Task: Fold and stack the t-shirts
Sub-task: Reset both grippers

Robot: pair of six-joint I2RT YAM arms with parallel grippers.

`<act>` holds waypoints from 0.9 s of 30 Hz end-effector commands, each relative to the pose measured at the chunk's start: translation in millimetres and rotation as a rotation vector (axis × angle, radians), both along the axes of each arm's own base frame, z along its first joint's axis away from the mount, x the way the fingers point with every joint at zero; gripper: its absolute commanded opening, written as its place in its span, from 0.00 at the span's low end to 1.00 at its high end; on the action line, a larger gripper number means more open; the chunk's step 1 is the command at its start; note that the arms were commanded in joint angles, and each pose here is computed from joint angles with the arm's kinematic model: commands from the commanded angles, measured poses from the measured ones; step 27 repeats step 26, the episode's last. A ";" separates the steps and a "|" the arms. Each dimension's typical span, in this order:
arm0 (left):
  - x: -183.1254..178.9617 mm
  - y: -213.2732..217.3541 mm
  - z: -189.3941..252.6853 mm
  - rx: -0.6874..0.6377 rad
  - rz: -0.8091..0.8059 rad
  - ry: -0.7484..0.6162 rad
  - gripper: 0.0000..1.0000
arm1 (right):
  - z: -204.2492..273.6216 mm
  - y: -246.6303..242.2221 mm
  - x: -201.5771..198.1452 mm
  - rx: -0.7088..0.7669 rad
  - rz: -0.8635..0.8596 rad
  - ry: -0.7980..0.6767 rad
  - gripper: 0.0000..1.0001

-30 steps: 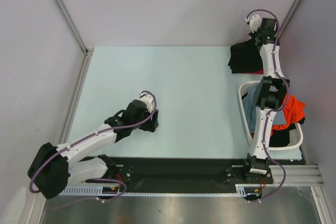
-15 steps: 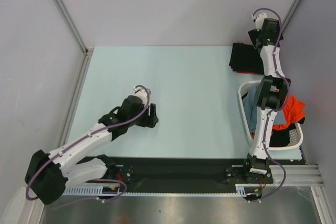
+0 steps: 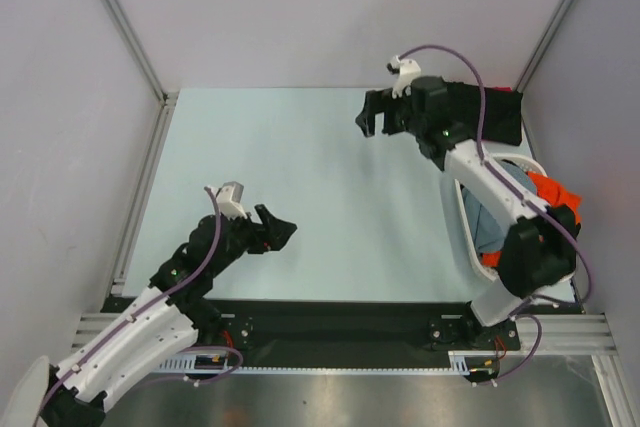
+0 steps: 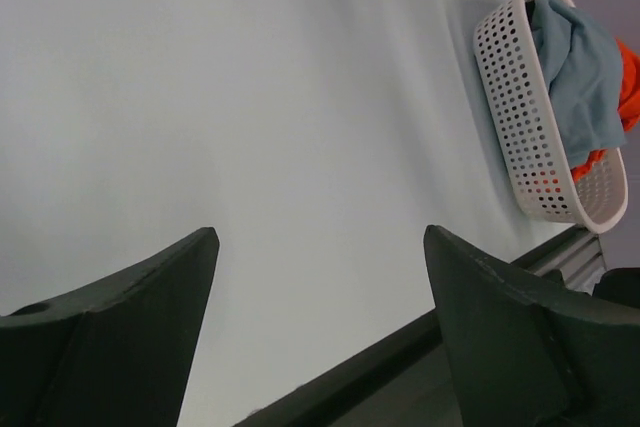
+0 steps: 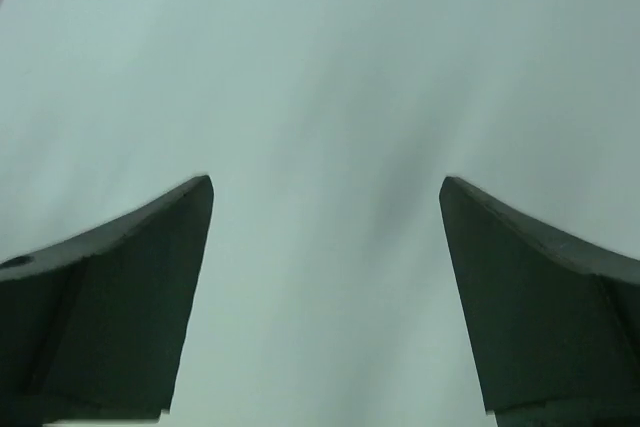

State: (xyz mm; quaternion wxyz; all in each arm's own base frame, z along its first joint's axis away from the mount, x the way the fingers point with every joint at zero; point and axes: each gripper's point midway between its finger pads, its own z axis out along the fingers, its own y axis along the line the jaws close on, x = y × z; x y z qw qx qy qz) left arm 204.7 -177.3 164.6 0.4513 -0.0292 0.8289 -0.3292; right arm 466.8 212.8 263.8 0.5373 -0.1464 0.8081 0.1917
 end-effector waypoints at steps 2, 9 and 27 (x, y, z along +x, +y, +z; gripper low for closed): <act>-5.3 -4.7 -20.2 -0.254 0.080 0.057 0.94 | 12.8 32.8 -86.1 0.398 0.061 0.093 1.00; -4.3 -13.7 -17.7 -0.468 0.077 0.014 1.00 | -76.7 -0.2 -198.6 0.537 -0.045 0.334 1.00; -35.3 -21.6 9.4 -0.869 -0.068 -0.006 1.00 | -175.6 -35.9 -270.7 0.796 -0.244 0.568 1.00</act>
